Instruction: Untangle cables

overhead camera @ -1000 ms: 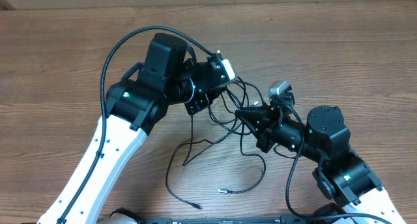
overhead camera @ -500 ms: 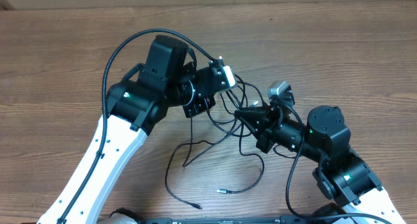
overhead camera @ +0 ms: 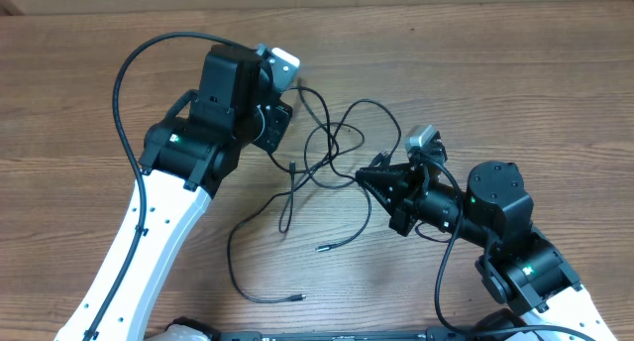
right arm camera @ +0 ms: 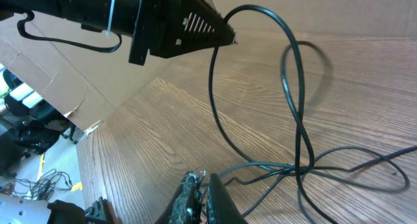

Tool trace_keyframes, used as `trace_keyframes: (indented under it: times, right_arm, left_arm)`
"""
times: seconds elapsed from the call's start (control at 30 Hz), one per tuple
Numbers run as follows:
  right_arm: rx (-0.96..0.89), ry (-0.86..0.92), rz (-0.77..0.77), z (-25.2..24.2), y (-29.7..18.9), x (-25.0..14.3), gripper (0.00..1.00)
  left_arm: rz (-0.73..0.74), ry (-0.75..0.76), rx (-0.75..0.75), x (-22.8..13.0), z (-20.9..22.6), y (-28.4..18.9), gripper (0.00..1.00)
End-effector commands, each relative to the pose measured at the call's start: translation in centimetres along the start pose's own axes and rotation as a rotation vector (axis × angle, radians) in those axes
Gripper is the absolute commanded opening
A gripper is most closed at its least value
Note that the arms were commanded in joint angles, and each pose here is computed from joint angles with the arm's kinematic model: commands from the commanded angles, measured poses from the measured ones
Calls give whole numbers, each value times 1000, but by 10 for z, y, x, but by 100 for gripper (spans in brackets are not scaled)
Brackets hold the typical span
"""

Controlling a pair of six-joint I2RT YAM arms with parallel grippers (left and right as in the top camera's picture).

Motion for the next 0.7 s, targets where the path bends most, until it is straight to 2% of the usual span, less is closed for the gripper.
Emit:
trace_keyframes:
  times: [0.0, 0.03, 0.1, 0.2, 0.27, 0.37, 0.43, 0.47, 0.53, 0.67]
  right_arm:
    - [16, -17, -17, 6, -4, 5, 5]
    - [15, -15, -14, 5, -4, 5, 10]
    - [11, -11, -6, 4, -3, 3, 27]
    - [-12, 6, 18, -2, 3, -1, 60]
    - [-38, 18, 34, -7, 7, -4, 75]
    - [-78, 28, 64, -17, 15, -9, 80]
    - [-83, 31, 85, -21, 20, -13, 75]
    - [-78, 40, 109, -24, 25, -17, 66]
    - [-76, 42, 122, -25, 27, -19, 66]
    - [-101, 51, 141, -32, 32, -23, 72]
  left_arm:
    - [15, -121, -3, -2, 2, -2, 4]
    - [14, -111, -33, -2, -1, -2, 4]
    - [1, -48, -139, 0, -11, -2, 4]
    - [-41, 44, -345, 3, -31, -7, 4]
    - [-57, 48, -434, 4, -38, -10, 4]
    - [-76, 47, -555, 5, -48, -16, 4]
    - [-80, 46, -580, 6, -50, -17, 4]
    - [-79, 45, -572, 6, -49, -17, 4]
    - [-78, 42, -576, 6, -50, -17, 4]
    - [-81, 19, -649, 6, -55, -21, 4]
Point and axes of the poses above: each gripper's point midway between its finger pads, its own y axis out along the fingers, its own z axis along the line the jaws close on, x = y × z, the point moved 8 cm from there along -y, back along the fingers, and after that the axes turned 1 degree about -y, right-handed, at the moved point
